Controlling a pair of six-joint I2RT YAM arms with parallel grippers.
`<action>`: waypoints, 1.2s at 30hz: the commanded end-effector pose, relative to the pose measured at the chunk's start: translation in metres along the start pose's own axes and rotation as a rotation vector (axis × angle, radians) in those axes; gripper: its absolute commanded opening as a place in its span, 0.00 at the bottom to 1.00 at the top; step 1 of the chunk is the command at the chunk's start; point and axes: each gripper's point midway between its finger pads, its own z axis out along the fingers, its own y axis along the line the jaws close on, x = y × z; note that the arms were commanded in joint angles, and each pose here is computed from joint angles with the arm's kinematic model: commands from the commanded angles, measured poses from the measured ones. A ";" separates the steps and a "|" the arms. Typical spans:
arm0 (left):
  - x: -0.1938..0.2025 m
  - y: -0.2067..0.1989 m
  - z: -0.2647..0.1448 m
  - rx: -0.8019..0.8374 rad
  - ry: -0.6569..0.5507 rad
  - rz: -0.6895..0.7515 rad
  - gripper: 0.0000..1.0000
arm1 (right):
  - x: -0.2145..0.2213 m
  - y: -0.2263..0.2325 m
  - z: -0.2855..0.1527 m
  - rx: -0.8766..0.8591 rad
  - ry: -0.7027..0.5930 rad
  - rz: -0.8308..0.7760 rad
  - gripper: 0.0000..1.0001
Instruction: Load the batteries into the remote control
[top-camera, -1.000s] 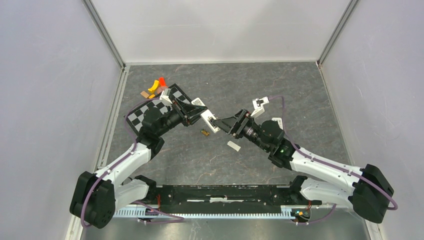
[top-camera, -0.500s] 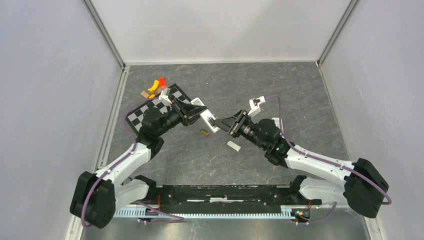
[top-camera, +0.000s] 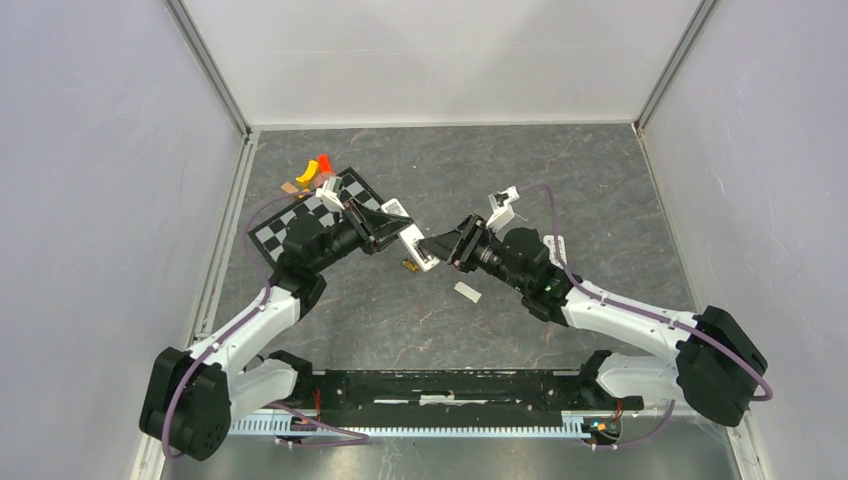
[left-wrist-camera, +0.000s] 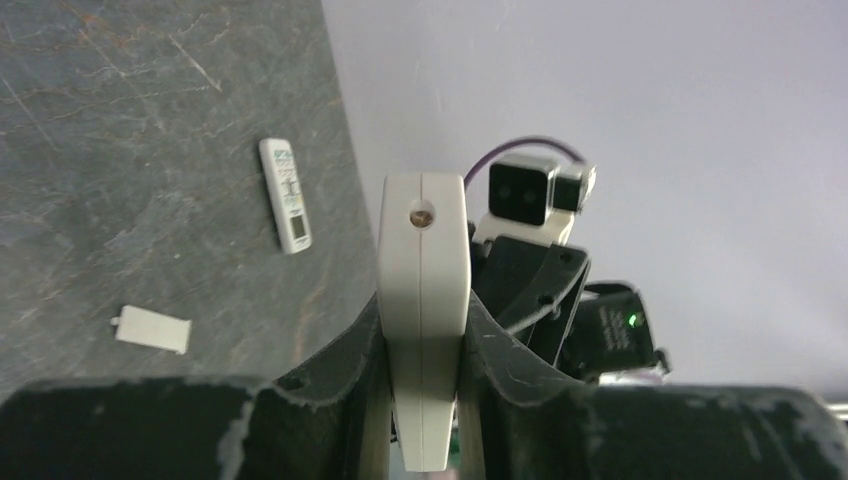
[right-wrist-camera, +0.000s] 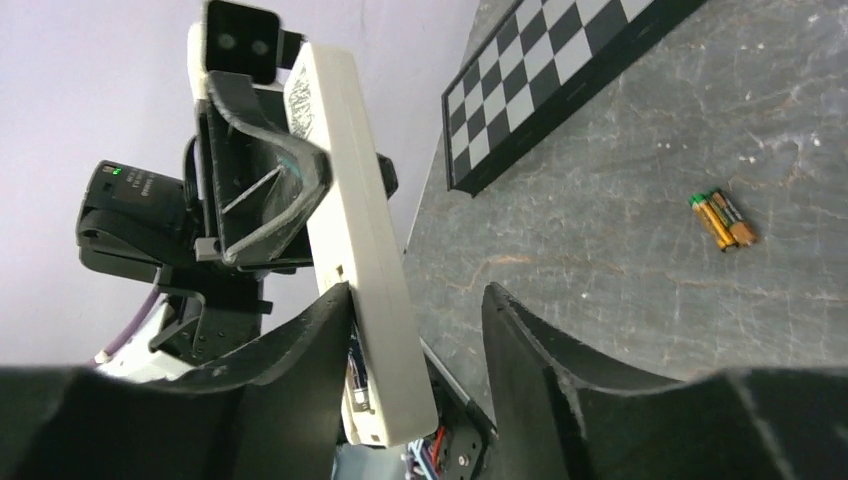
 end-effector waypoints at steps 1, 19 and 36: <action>0.009 -0.035 -0.005 0.085 0.047 0.234 0.02 | -0.007 -0.009 -0.016 -0.061 0.002 -0.097 0.65; -0.012 0.025 -0.010 -0.127 -0.076 0.265 0.02 | -0.037 -0.121 -0.061 0.418 0.256 -0.913 0.92; -0.019 0.046 -0.021 -0.237 -0.105 0.325 0.02 | 0.025 -0.207 -0.056 0.619 0.885 -1.056 0.82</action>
